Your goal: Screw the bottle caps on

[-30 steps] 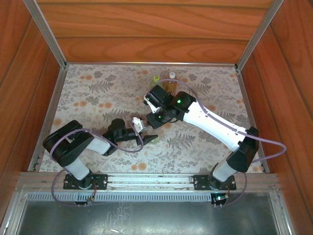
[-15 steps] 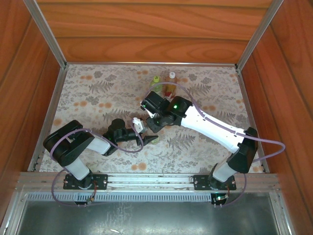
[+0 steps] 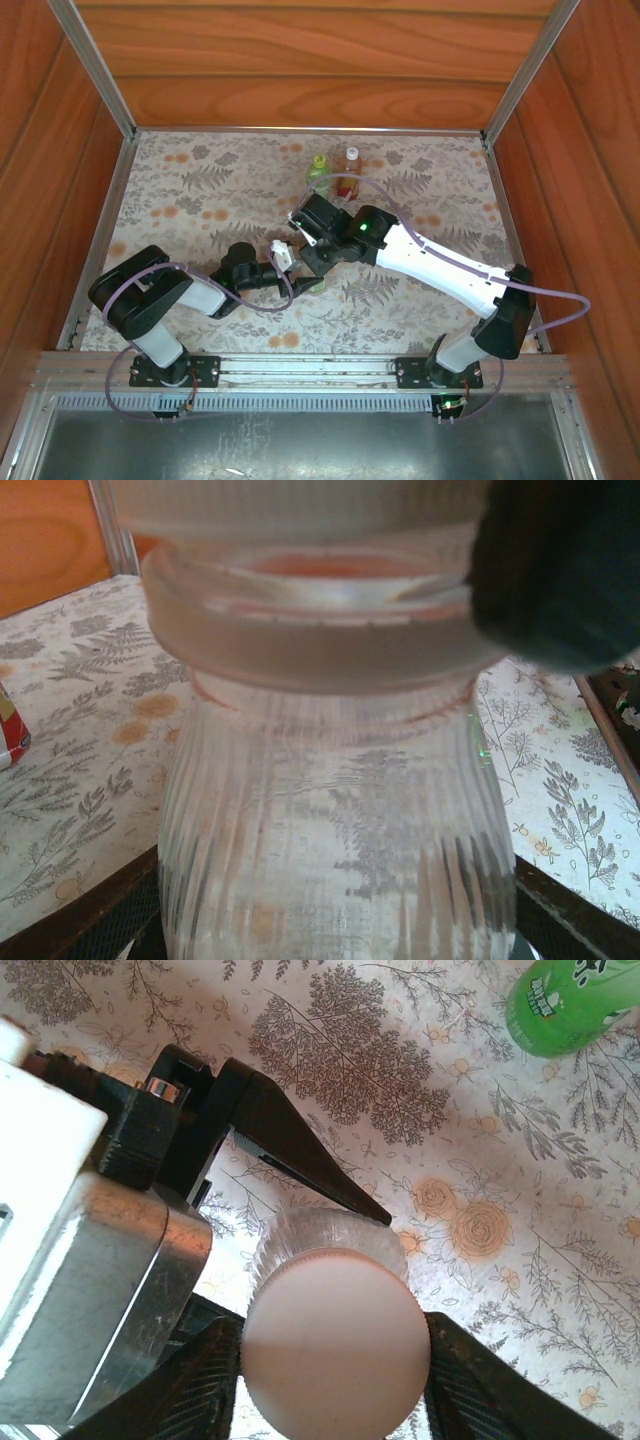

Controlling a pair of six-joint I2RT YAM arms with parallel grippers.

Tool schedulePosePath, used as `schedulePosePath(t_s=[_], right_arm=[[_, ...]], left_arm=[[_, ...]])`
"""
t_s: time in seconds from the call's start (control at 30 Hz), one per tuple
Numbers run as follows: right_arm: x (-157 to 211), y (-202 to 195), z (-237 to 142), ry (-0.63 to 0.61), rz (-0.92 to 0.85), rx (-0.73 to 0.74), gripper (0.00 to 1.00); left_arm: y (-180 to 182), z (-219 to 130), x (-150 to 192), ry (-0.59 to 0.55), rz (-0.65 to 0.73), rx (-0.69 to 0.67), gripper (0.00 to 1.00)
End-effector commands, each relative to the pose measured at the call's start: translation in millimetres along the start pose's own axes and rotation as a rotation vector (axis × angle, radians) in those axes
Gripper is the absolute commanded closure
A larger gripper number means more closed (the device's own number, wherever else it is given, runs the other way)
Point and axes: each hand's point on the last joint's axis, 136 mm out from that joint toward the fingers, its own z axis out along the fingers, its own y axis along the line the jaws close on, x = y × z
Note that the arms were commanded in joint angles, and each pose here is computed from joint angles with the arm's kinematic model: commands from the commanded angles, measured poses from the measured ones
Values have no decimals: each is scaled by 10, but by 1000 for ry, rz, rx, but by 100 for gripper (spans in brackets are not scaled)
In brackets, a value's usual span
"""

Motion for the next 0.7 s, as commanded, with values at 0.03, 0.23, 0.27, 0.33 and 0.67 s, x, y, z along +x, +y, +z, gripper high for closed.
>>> schedulePosePath(t_s=[0.03, 0.23, 0.27, 0.33, 0.67], right_arm=[[26, 1, -77, -15, -6, 11, 38], [0, 31, -204, -59, 7, -25, 24], [-31, 52, -228, -80, 15, -41, 24], [-104, 99, -273, -121, 20, -73, 25], [-194, -8, -142, -78, 72, -48, 33]], left_arm=[[42, 20, -83, -25, -3, 5, 30], [40, 23, -75, -23, -6, 8, 30], [42, 22, -73, -22, -8, 7, 30], [42, 26, -74, -23, -7, 9, 30], [21, 14, -83, -25, -7, 16, 30]])
